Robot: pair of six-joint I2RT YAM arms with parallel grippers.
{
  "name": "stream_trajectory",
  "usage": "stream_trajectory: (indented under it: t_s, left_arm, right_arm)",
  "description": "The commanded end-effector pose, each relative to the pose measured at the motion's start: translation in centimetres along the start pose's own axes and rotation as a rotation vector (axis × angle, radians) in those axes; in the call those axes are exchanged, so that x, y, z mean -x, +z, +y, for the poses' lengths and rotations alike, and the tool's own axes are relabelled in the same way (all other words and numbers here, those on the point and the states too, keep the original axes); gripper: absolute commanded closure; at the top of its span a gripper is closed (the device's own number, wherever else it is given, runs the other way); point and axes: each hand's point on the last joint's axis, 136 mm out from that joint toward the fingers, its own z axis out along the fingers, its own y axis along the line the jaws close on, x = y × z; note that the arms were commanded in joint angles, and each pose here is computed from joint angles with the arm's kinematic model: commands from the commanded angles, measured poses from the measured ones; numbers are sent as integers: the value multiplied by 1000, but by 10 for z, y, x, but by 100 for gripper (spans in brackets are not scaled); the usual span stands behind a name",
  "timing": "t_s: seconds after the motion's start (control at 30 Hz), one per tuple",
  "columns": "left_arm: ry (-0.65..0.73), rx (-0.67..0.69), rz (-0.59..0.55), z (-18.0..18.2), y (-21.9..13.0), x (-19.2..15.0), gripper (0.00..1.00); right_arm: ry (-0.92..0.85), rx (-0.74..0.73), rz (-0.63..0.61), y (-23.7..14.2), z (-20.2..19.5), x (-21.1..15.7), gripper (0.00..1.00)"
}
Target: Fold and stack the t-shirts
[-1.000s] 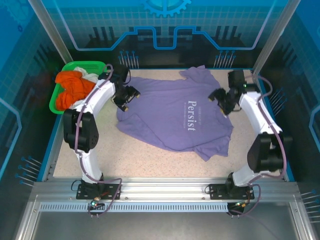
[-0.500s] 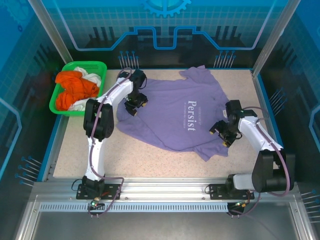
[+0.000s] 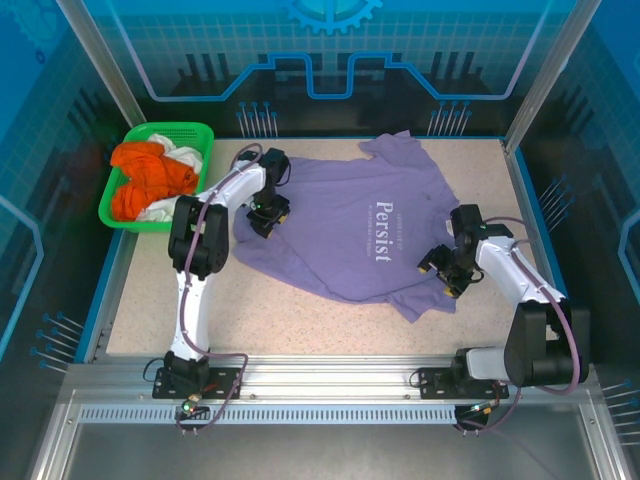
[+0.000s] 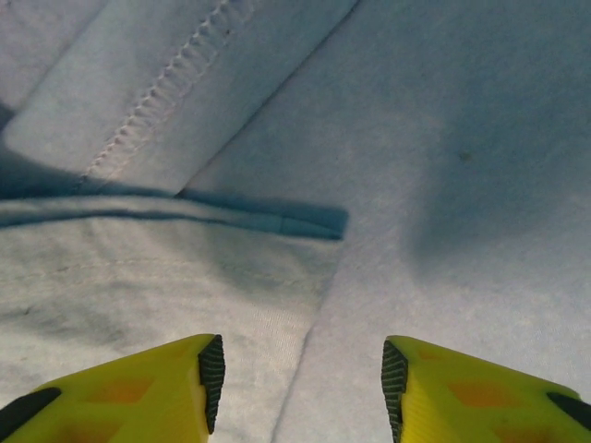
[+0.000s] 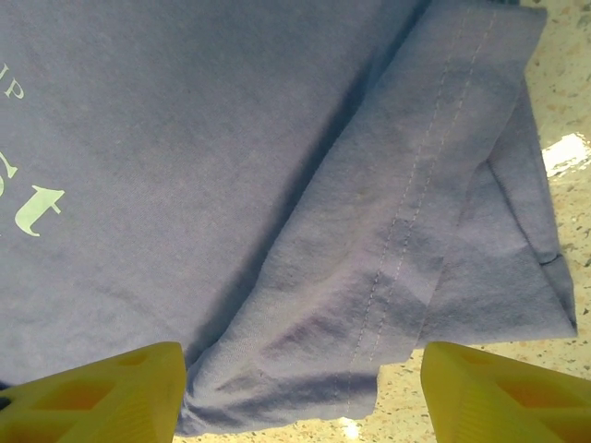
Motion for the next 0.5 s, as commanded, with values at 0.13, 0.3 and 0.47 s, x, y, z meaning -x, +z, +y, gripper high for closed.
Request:
stream_trajectory:
  t_s: [0.13, 0.3, 0.47]
  left_arm:
    - [-19, 41, 2, 7, 15, 8, 51]
    - [-17, 47, -7, 7, 16, 15, 60]
    - [-17, 57, 2, 14, 19, 12, 60]
  right_arm:
    - [-12, 13, 25, 2, 1, -4, 32]
    - [-10, 6, 26, 2, -3, -7, 33]
    - [-11, 4, 19, 1, -4, -7, 33]
